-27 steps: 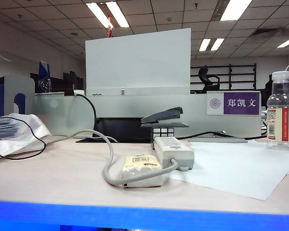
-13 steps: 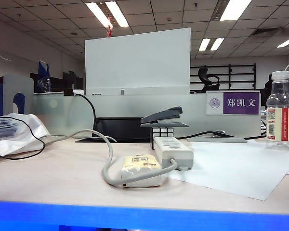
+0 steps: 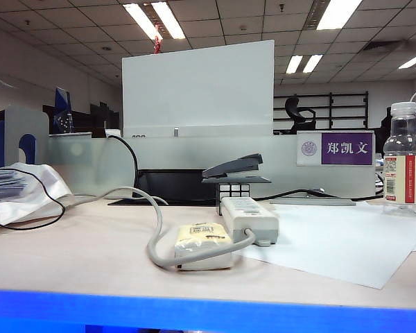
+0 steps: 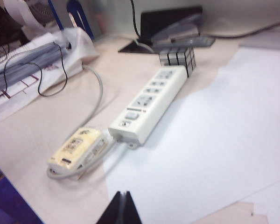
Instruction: Press the button on the power strip.
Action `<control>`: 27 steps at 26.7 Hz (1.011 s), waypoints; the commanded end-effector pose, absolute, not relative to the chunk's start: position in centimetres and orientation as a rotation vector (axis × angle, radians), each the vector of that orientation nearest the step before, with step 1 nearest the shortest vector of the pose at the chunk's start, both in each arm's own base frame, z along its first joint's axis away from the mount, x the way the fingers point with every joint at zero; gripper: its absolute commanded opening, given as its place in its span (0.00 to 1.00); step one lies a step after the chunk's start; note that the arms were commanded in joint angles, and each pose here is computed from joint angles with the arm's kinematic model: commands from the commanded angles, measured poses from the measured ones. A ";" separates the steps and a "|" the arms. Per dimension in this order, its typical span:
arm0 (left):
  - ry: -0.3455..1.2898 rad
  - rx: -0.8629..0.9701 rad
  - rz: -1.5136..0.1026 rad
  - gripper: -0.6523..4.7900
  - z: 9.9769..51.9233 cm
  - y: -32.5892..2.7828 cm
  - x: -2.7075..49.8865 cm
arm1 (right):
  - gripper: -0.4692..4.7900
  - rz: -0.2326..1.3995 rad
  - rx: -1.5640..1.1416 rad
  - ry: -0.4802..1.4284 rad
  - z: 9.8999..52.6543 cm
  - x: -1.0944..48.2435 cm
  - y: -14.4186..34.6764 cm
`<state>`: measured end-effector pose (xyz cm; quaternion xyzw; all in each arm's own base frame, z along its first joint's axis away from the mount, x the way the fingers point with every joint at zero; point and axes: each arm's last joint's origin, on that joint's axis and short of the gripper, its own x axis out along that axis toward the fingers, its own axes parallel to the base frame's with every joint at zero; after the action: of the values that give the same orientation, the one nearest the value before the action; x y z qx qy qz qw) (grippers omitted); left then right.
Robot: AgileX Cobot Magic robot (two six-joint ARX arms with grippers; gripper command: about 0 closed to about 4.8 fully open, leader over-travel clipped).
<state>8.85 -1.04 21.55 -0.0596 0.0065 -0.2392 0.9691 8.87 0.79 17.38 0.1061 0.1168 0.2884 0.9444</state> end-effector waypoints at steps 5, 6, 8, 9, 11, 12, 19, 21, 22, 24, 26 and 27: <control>0.069 -0.094 -0.592 0.11 27.3 -1.2 10.4 | 0.10 0.619 0.209 0.219 17.7 9.0 0.8; 0.098 -0.085 -0.612 0.11 28.1 -1.2 11.0 | 0.10 0.622 0.213 0.222 17.7 9.0 0.9; 0.150 -0.071 -0.655 0.11 29.4 -1.3 12.4 | 0.10 0.647 0.218 0.221 17.7 9.0 0.9; 0.174 -0.068 -0.672 0.11 29.8 -1.3 13.1 | 0.10 0.661 0.227 0.218 17.9 8.9 0.9; 0.235 -0.076 -0.696 0.11 30.4 -1.3 14.9 | 0.10 0.685 0.224 0.203 18.5 8.8 1.0; 0.266 -0.080 -0.707 0.11 30.4 -1.4 15.7 | 0.10 0.692 0.219 0.193 18.7 8.8 1.0; 0.504 -0.026 -0.871 0.11 29.0 -5.2 22.0 | 0.10 0.729 0.197 0.062 20.5 8.8 1.1; 0.571 0.000 -0.891 0.11 28.5 -7.2 23.5 | 0.10 0.730 0.206 0.047 20.7 8.7 1.1; 0.606 0.032 -0.909 0.11 28.3 -8.5 24.1 | 0.10 0.732 0.205 0.044 20.7 8.7 1.1; 0.654 0.110 -0.949 0.11 27.9 -10.9 25.3 | 0.10 0.732 0.207 0.046 20.7 8.8 1.1; 0.698 0.183 -0.983 0.11 27.6 -13.7 26.0 | 0.10 0.731 0.206 0.046 20.7 8.8 1.1; 0.712 0.210 -0.986 0.11 27.4 -14.8 26.4 | 0.10 0.730 0.206 0.046 20.7 8.8 1.1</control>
<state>25.96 -13.22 27.54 0.0661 0.3284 -0.4642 0.8199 8.77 1.06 20.47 0.1027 0.0282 0.3542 0.9291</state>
